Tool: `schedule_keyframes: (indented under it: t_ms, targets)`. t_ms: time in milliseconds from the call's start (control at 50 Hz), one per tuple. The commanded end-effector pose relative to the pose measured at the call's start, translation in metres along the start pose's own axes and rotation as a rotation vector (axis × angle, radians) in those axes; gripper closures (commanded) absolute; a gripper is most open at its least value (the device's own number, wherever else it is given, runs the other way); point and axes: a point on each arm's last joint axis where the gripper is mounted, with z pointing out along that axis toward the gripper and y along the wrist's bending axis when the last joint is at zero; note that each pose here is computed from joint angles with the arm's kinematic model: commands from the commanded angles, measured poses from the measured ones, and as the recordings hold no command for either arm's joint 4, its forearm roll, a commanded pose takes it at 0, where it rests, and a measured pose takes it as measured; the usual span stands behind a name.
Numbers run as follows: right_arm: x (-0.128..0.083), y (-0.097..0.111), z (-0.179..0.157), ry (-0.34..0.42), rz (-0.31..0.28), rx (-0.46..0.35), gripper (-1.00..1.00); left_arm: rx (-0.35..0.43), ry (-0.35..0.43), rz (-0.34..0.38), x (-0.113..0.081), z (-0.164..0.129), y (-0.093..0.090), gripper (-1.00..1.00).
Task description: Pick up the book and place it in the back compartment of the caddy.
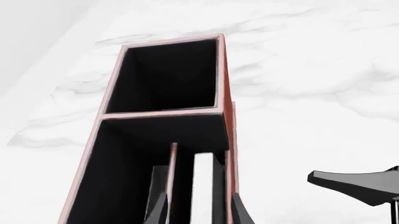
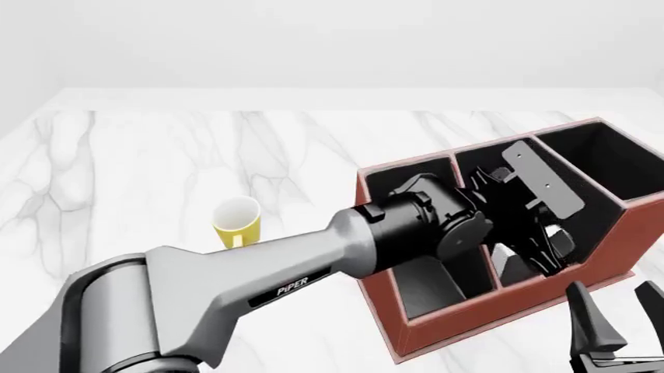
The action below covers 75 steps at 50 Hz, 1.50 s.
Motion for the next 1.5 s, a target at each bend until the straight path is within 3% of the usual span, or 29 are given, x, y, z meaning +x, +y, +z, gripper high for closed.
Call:
schedule_keyframes:
  t_ms: [20, 220, 340, 440, 580, 620, 680, 720, 740, 880, 980, 1200, 1280, 1340, 1360, 1380, 1500]
  targets:
    - [0.0, 0.0, 0.0, 0.001, -0.001, 0.002, -1.0, -0.018, -0.041, -0.006, -0.018, -0.025, 0.01, -1.0]
    - [0.0, 0.0, 0.001, 0.001, -0.002, 0.002, -1.0, -0.027, -0.096, 0.015, -0.035, -0.07, 0.011, -1.0]
    - [0.0, 0.0, 0.0, 0.001, -0.002, 0.002, -1.0, -0.077, -0.146, 0.019, -0.042, -0.111, 0.03, -1.0]
    - [0.0, 0.0, 0.001, 0.0, -0.002, 0.0, -1.0, -0.119, -0.181, 0.011, -0.042, -0.139, 0.044, -1.0]
    - [0.0, 0.0, -0.001, -0.002, -0.001, -0.001, -1.0, -0.195, -0.214, 0.011, -0.025, -0.178, 0.064, -1.0]
    - [0.0, 0.0, -0.001, -0.002, -0.002, -0.002, -1.0, -0.217, -0.216, 0.018, -0.015, -0.188, 0.068, -1.0]
    - [0.0, 0.0, -0.001, -0.002, -0.003, -0.003, -1.0, -0.302, -0.242, -0.026, -0.003, -0.208, 0.092, -1.0]
    - [0.0, 0.0, -0.001, -0.003, -0.003, -0.005, -1.0, -0.336, -0.223, 0.025, 0.015, -0.21, 0.097, -1.0]
    - [0.0, 0.0, -0.001, -0.004, -0.003, -0.004, -1.0, -0.369, -0.245, -0.019, 0.021, -0.221, 0.104, -1.0]
    - [0.0, 0.0, -0.001, -0.004, -0.005, -0.004, -1.0, -0.486, -0.264, -0.058, 0.07, -0.267, 0.109, -1.0]
    - [0.0, 0.0, -0.001, -0.002, -0.006, -0.002, -1.0, -0.548, -0.262, -0.088, 0.11, -0.299, 0.097, -1.0]
    - [0.0, 0.0, -0.002, -0.007, -0.011, -0.003, -1.0, -0.662, -0.358, -0.184, 0.144, -0.354, 0.076, -1.0]
    - [0.0, 0.0, -0.002, -0.006, -0.012, -0.003, -1.0, -0.674, -0.366, -0.248, 0.172, -0.356, 0.065, -1.0]
    - [0.0, 0.0, -0.002, -0.006, -0.012, -0.002, -1.0, -0.72, -0.392, -0.259, 0.185, -0.363, 0.062, -1.0]
    - [0.0, 0.0, -0.002, -0.006, -0.013, -0.002, -1.0, -0.747, -0.42, -0.315, 0.2, -0.366, 0.059, -1.0]
    - [0.0, 0.0, -0.002, -0.006, -0.013, -0.002, -1.0, -0.747, -0.42, -0.315, 0.2, -0.366, 0.059, -1.0]
    - [0.0, 0.0, 0.0, -0.001, -0.018, 0.003, -1.0, -0.882, -0.485, -0.368, 0.246, -0.373, 0.05, -1.0]
